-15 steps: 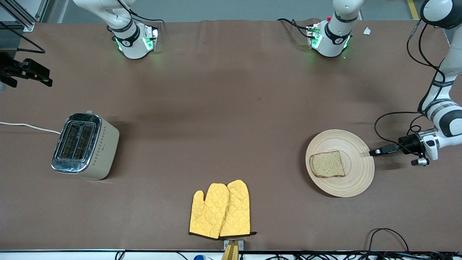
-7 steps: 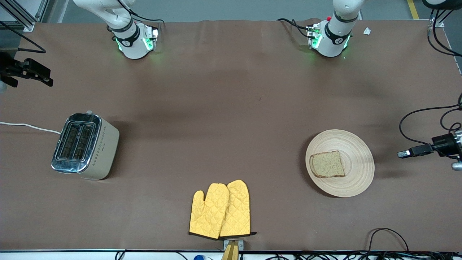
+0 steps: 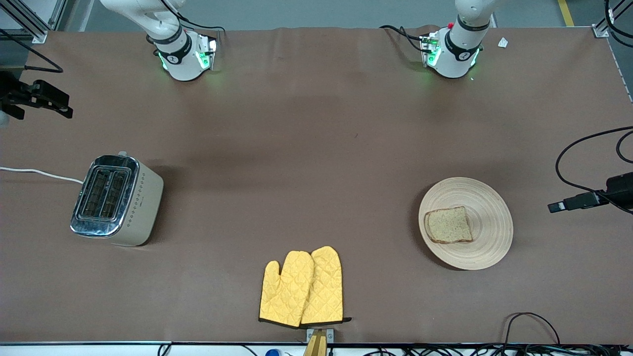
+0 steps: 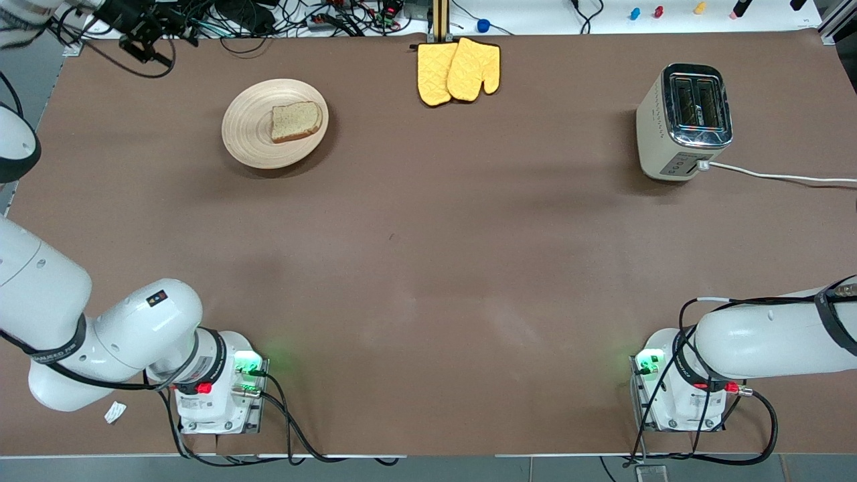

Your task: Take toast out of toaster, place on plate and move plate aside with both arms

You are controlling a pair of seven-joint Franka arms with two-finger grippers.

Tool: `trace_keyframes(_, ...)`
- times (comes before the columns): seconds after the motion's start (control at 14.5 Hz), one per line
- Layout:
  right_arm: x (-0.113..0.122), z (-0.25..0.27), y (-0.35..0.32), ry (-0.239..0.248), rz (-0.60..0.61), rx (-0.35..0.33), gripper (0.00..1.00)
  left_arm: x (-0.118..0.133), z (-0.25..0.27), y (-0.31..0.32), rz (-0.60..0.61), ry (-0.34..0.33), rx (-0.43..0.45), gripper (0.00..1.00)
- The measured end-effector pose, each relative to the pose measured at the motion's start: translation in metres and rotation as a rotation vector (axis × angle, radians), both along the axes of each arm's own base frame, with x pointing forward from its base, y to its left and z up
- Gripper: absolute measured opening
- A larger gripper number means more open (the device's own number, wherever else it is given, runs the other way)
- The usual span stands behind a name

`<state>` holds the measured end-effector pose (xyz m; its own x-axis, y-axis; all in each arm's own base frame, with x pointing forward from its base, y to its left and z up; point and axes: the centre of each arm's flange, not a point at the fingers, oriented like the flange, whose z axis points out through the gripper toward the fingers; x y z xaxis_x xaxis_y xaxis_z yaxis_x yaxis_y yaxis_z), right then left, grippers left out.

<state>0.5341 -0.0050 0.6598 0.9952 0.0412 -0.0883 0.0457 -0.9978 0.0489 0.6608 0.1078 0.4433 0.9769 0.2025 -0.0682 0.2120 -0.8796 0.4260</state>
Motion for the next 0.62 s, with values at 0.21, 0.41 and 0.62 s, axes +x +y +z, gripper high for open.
trace_keyframes(0.21,0.000,0.000,0.000,0.000,0.000,0.000,1.00,-0.006,0.047,-0.079,-0.014,0.011,0.164,1.00)
trace_keyframes(0.41,-0.001,0.000,0.000,0.006,0.002,0.000,1.00,-0.024,0.086,-0.119,-0.063,0.000,0.294,1.00)
trace_keyframes(0.62,-0.002,-0.001,0.005,0.016,0.011,0.001,1.00,-0.042,0.120,-0.128,-0.103,-0.027,0.405,1.00)
